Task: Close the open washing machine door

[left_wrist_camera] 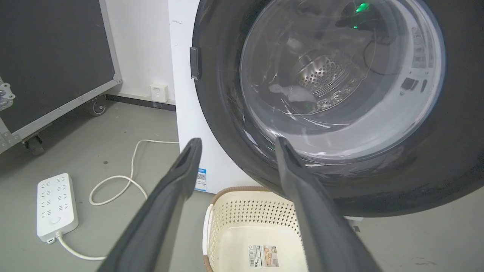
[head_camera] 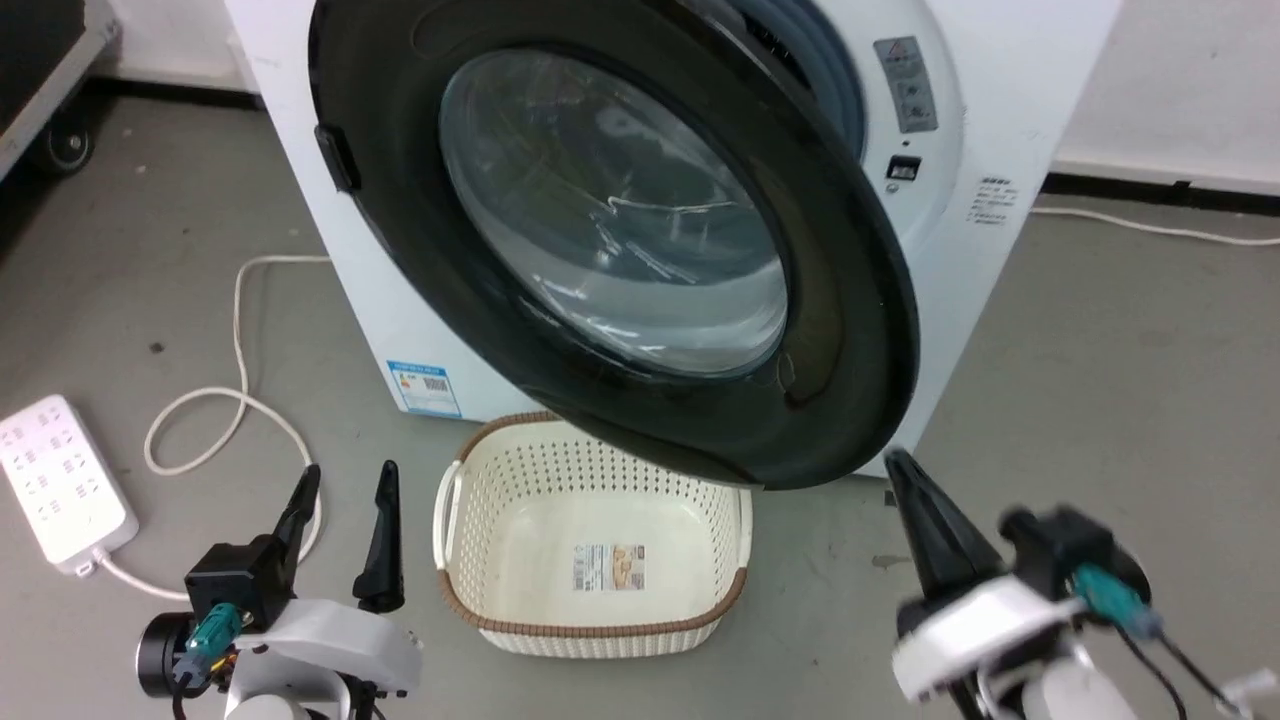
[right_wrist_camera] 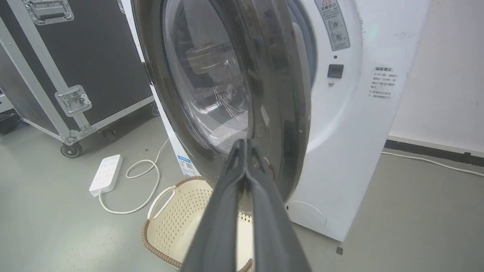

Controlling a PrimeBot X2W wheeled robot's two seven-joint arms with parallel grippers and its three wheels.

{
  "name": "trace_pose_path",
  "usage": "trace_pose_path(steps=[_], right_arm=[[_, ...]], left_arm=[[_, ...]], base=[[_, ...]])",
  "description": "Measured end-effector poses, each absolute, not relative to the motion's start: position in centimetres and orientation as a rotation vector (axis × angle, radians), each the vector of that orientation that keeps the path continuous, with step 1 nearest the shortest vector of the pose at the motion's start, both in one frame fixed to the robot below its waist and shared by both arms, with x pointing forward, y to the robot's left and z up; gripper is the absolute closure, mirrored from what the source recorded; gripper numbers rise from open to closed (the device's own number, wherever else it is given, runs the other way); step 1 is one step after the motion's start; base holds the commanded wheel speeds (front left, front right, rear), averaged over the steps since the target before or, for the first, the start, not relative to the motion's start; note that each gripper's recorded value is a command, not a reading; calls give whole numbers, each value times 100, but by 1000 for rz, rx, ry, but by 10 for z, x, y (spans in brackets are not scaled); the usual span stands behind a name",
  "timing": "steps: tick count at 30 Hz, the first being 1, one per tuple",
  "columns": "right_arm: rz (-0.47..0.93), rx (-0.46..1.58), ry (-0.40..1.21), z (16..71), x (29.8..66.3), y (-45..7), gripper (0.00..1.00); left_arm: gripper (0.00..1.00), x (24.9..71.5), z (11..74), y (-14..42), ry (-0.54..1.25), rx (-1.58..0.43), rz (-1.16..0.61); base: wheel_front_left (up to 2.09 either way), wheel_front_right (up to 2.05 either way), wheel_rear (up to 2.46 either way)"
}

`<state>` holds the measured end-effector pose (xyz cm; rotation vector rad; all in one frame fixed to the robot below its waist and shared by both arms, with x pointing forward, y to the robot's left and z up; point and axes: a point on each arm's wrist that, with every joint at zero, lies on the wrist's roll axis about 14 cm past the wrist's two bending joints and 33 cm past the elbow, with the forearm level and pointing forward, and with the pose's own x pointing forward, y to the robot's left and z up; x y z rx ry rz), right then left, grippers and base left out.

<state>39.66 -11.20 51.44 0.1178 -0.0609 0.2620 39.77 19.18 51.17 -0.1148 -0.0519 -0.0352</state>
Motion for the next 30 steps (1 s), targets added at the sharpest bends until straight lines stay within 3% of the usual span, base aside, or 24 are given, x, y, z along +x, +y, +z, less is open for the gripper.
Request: trace_pose_path(steps=[14, 30], right_arm=[[235, 74, 9, 502, 465, -117, 100], [51, 65, -69, 520, 561, -166, 100]], left_arm=[[0, 410, 502, 202, -37, -133, 0], [0, 443, 491, 220, -38, -142, 39]], base=[[0, 0, 0], [0, 0, 0]])
